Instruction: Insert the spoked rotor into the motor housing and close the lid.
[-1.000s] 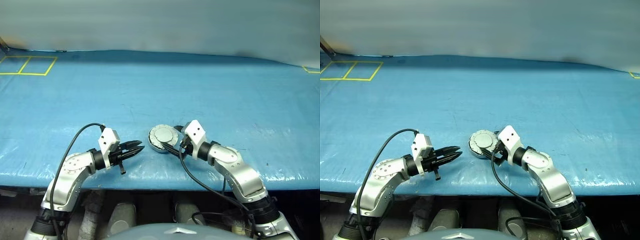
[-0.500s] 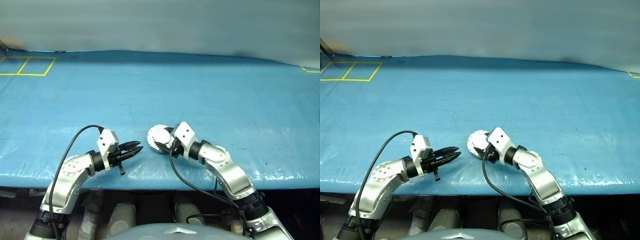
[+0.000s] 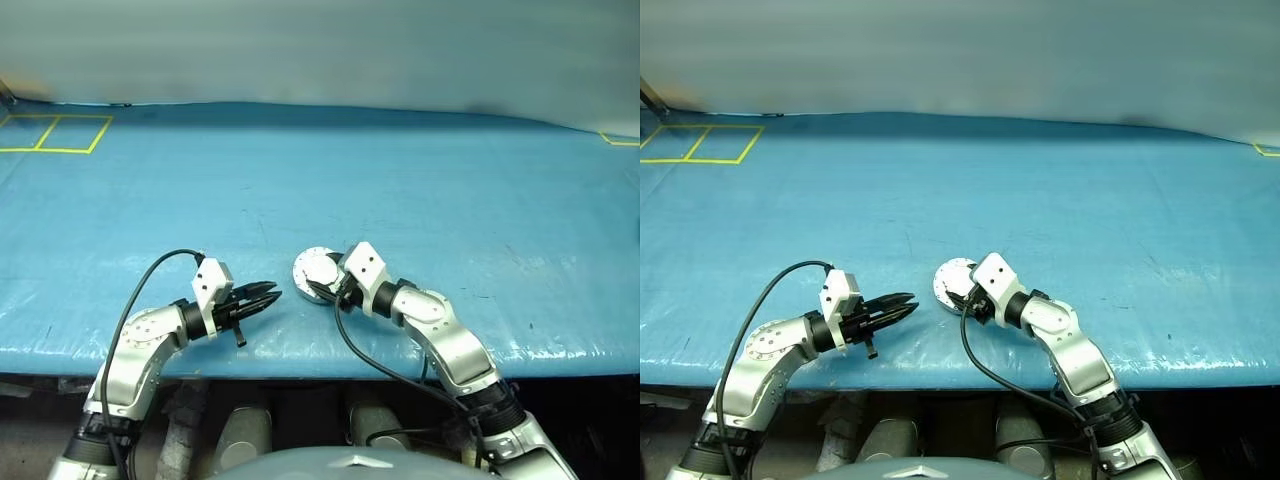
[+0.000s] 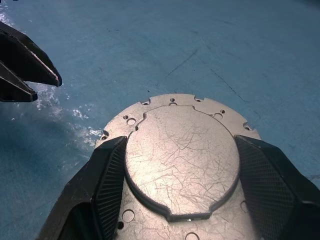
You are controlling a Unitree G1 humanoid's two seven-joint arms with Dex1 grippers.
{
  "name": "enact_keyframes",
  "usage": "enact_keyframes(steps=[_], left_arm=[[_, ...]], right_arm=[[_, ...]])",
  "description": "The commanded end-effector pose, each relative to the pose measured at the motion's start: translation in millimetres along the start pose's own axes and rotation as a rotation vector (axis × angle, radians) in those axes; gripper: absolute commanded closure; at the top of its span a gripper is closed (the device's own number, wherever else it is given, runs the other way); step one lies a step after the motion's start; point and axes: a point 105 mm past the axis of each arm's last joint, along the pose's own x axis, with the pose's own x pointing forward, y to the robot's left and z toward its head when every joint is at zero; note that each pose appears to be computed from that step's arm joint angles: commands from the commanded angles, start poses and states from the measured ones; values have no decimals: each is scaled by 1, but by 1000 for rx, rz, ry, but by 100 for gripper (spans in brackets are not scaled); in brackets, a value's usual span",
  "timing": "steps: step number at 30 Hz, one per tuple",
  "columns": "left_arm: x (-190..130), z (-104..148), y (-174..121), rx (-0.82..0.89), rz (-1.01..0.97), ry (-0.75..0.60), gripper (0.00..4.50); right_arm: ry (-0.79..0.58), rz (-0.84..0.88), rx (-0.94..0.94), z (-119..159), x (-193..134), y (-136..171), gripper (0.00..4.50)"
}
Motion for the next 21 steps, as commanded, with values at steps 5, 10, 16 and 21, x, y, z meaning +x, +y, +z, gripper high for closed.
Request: enact_keyframes(steps=[5, 10, 16, 21], left_arm=[[14, 9, 7, 13, 14, -31, 366], [30, 16, 11, 25, 2, -63, 366], [44, 11, 10, 27, -22, -32, 446], [52, 7, 8, 27, -15, -17, 446]], right_arm=[[110, -28, 42, -31, -9, -2, 145], [95, -43, 38, -26, -10, -5, 145], [110, -43, 14, -30, -12, -3, 147], [111, -68, 18, -31, -16, -5, 147]])
